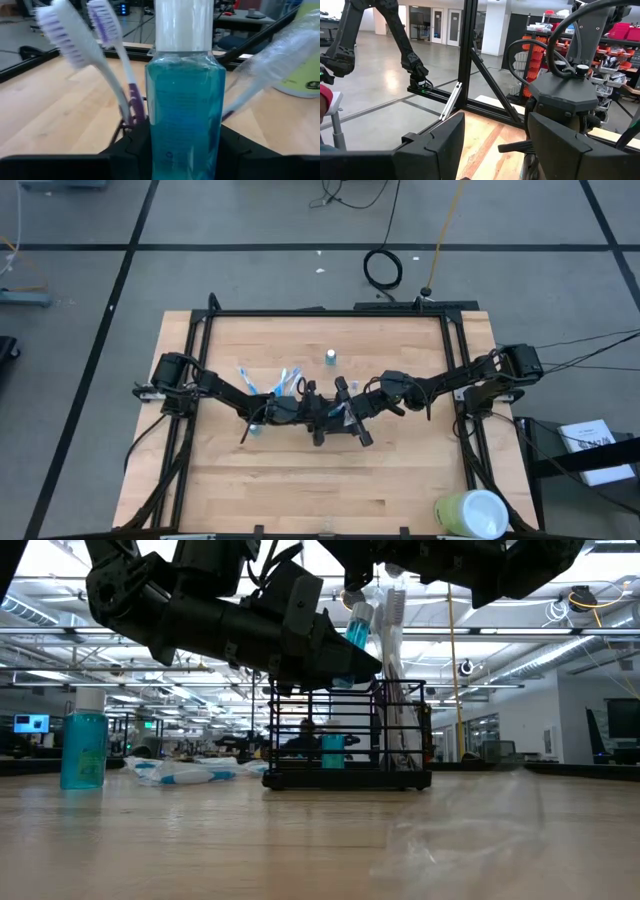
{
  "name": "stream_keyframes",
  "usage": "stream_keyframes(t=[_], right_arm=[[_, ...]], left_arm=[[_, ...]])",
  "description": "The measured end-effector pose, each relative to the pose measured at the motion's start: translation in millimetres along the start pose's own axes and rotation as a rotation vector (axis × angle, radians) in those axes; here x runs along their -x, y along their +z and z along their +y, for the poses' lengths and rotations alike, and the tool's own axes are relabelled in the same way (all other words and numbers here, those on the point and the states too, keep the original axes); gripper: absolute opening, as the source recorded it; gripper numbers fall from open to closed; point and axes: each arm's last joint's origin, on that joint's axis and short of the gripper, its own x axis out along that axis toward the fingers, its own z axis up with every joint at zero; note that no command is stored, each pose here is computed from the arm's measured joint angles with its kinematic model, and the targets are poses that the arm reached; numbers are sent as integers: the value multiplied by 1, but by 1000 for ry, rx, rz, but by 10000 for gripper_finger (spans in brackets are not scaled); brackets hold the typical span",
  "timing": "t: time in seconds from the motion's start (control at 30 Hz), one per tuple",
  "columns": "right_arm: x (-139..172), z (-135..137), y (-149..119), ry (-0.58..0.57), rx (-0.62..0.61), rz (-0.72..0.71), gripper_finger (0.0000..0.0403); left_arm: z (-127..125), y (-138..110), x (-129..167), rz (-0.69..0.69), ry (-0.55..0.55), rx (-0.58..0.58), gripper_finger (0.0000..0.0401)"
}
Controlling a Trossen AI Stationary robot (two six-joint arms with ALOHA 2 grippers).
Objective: Pick & Place toothbrushing station
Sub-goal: Put the bottom right mouthwash into the middle section of the wire organizer, then put the top mouthwash into the middle section of the wire organizer
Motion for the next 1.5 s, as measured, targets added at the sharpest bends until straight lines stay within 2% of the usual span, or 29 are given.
stream_keyframes(t=[0.13, 0.27, 0.4, 0.53, 0.7, 1.1, 1.43, 1.5], right_arm=[[0, 0, 0, 0, 0, 0, 210], [0, 0, 0, 0, 0, 0, 210], [0, 0, 0, 0, 0, 0, 210], [0, 0, 0, 0, 0, 0, 210], [0, 0, 0, 0, 0, 0, 210], [0, 0, 0, 0, 0, 0, 210], [0, 0, 0, 0, 0, 0, 210], [0, 0, 0, 0, 0, 0, 210]], left_arm=[[2, -2, 0, 9, 56, -2, 160], [2, -2, 0, 6, 79, 7, 206], [0, -2, 1, 9, 65, -12, 253], [-8, -1, 2, -12, 21, -69, 277], [-15, 6, 8, -34, -6, -93, 274], [-15, 29, 22, -14, -6, -106, 251], [-9, 65, 58, 81, 7, -131, 251], [-6, 74, 67, 80, 44, -142, 251]])
